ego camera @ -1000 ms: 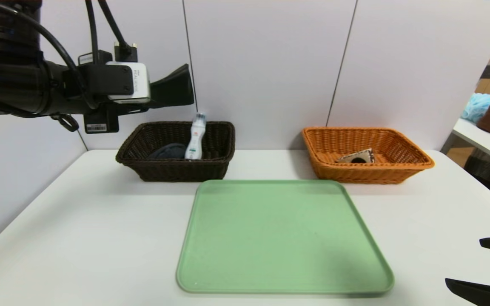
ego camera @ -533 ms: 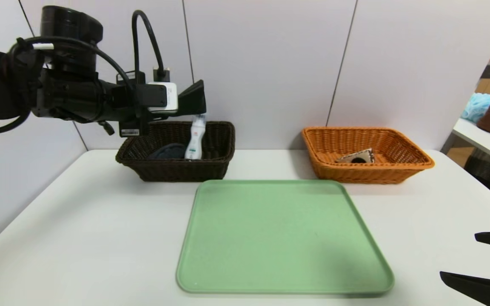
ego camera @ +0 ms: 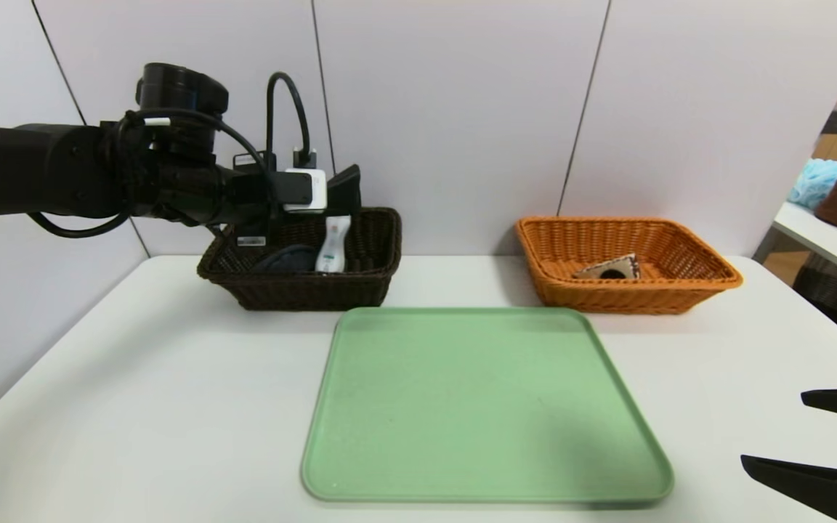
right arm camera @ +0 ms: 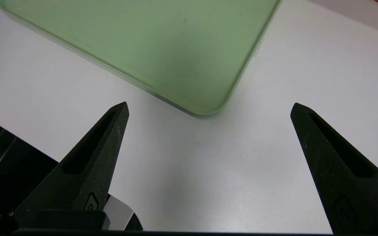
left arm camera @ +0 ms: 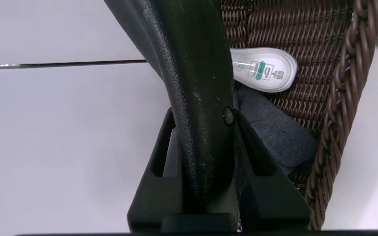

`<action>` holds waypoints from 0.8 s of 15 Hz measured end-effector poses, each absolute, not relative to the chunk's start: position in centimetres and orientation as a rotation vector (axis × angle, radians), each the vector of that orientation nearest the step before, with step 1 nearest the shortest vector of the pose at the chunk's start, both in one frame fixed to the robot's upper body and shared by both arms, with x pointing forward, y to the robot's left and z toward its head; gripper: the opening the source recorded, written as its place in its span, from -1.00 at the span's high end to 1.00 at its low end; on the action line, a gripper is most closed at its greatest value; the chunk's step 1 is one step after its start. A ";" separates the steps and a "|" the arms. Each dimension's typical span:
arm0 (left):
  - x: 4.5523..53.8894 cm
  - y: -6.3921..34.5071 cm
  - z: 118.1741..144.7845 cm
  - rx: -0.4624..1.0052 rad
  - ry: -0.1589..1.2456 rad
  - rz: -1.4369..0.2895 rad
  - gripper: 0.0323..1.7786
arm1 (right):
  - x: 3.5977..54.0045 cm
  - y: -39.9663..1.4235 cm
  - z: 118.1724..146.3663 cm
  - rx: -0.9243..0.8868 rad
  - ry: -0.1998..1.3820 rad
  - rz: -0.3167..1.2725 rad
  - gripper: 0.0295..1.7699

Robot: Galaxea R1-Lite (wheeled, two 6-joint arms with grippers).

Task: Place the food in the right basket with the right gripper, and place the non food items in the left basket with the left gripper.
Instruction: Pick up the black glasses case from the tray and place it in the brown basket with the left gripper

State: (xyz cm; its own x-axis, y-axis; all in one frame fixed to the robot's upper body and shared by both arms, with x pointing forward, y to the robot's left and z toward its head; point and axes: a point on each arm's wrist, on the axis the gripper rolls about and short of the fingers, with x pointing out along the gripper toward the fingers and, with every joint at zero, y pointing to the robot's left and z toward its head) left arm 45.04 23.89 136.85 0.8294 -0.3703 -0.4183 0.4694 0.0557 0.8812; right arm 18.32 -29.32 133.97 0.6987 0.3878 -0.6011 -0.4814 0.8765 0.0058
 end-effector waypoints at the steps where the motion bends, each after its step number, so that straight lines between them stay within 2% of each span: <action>1: 45.3 23.8 136.5 1.375 0.095 -0.645 0.52 | 18.4 -29.3 134.0 -0.157 0.634 0.486 -0.92; 12: 47.0 23.4 134.5 1.370 0.117 -0.660 0.52 | 18.3 -29.3 133.8 -0.156 0.644 0.486 -0.92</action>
